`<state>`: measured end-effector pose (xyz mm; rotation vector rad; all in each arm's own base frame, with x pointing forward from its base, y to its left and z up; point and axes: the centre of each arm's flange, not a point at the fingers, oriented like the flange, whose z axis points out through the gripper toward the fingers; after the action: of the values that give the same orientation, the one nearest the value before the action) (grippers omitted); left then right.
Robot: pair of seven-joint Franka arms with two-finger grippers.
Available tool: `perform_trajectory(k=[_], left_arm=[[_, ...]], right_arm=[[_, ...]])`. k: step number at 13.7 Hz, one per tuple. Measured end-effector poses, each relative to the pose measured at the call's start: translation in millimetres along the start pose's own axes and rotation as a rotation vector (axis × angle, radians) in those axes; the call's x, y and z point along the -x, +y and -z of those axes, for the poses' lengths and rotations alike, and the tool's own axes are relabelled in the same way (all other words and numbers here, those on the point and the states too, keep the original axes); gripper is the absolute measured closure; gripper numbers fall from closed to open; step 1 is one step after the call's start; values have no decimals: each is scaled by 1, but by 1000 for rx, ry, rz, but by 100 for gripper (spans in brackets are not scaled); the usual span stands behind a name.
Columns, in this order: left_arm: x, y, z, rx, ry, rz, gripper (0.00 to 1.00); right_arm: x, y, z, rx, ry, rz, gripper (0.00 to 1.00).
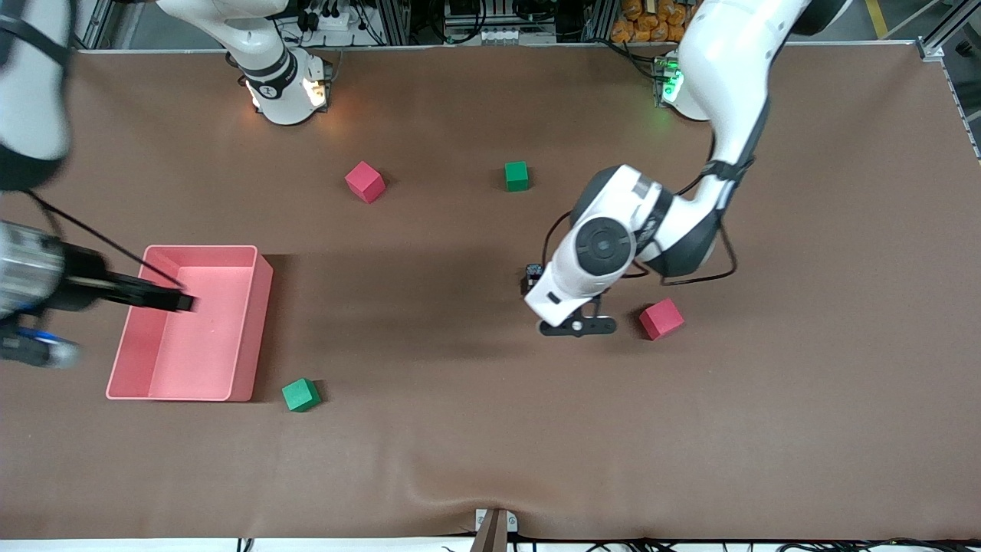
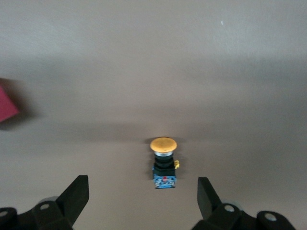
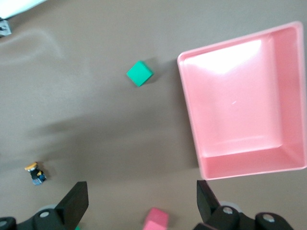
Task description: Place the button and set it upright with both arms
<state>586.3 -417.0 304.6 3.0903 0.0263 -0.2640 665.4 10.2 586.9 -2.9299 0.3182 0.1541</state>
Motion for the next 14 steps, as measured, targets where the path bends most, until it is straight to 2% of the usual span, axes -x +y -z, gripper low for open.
perform_trajectory(k=[1, 4, 7, 10, 14], left_arm=[[1, 6, -10, 0, -10, -2, 0], [0, 14, -36, 66, -72, 41, 0], [-3, 13, -68, 61, -114, 56, 0], [2, 17, -98, 37, -149, 52, 0], [10, 24, -125, 13, -179, 42, 5]], right_arm=[[8, 14, 19, -1, 17, 6, 0], [44, 22, 58, 27, 66, -19, 0], [92, 28, 77, 70, 107, -32, 0], [126, 34, 62, 105, 128, -31, 0], [132, 41, 38, 112, 133, -27, 0]])
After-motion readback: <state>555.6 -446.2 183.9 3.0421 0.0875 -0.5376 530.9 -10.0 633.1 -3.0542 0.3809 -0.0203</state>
